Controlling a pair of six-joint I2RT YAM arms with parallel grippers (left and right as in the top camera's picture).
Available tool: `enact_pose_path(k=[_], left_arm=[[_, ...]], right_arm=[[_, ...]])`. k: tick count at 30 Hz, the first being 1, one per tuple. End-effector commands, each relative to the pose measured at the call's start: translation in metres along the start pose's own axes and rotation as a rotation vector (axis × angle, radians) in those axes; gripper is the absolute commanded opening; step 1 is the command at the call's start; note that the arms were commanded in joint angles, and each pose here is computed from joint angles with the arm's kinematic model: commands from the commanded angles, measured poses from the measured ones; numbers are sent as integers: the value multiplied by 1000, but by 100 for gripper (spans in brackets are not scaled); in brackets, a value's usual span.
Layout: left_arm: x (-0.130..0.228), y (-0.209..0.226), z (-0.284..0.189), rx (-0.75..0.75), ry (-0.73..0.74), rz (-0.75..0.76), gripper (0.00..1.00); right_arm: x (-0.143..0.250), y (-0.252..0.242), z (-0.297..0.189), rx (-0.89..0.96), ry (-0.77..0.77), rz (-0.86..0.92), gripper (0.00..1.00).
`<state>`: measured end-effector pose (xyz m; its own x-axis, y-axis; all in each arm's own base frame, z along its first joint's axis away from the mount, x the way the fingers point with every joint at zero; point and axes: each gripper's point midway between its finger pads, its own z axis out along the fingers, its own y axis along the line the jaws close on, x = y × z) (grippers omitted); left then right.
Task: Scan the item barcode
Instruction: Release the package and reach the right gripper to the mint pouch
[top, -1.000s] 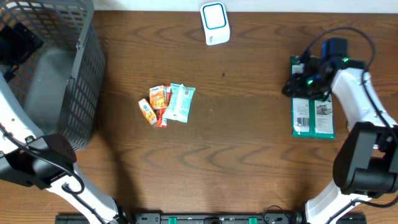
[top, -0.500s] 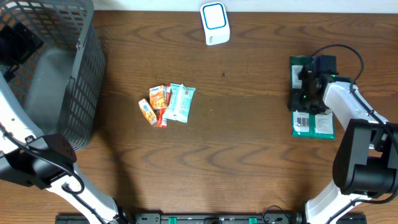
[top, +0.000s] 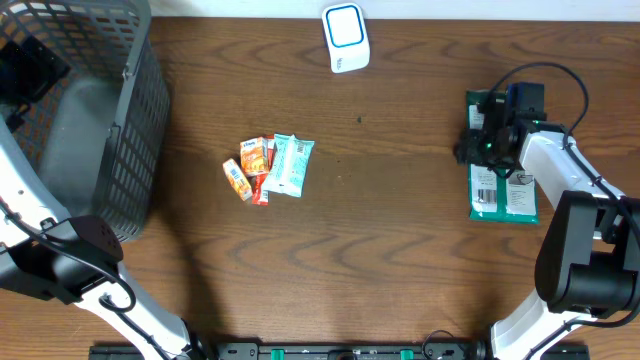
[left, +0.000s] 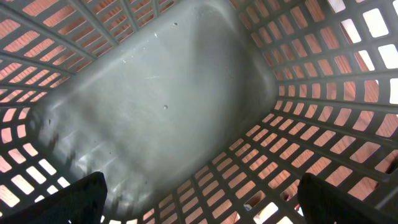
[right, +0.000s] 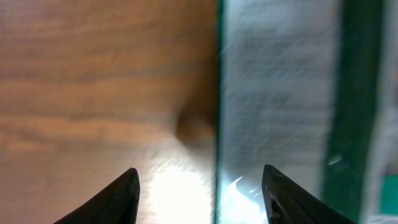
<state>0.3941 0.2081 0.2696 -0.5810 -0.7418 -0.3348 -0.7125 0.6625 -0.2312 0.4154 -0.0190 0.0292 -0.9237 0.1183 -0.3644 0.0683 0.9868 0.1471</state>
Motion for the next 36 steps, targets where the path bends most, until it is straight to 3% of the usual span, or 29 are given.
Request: enact_pose_path(k=[1,8,12,16,20,24,29,36], left_arm=[[-1,-4,-15,21,-31,3,98],[-1,-4,-15,21,-31,3,98],[-1,-4,-15,21,-31,3,98],[-1,-4,-15,21,-31,3,98],[-1,-4,-15,21,-31,3,98],[-1,-4,-15,21,-31,3,98],[-1,-4,-15,21,-31,3,98],[-1,-4,-15,21,-31,3,98]], right_arm=[[-4,-16,2,99,-33,4,59],[8,-62,-7,347,-3,82,63],[3,-65,-12,339,-18,91,64],[-21,-19,-37,125,-94,71,64],[-32,59,-73,-276,-151,46,70],[-26,113,-94,-519,-104,106,71],[-6,159,-80,-529,-22,82,56],[22,238,-50,-388,-55,-86,57]])
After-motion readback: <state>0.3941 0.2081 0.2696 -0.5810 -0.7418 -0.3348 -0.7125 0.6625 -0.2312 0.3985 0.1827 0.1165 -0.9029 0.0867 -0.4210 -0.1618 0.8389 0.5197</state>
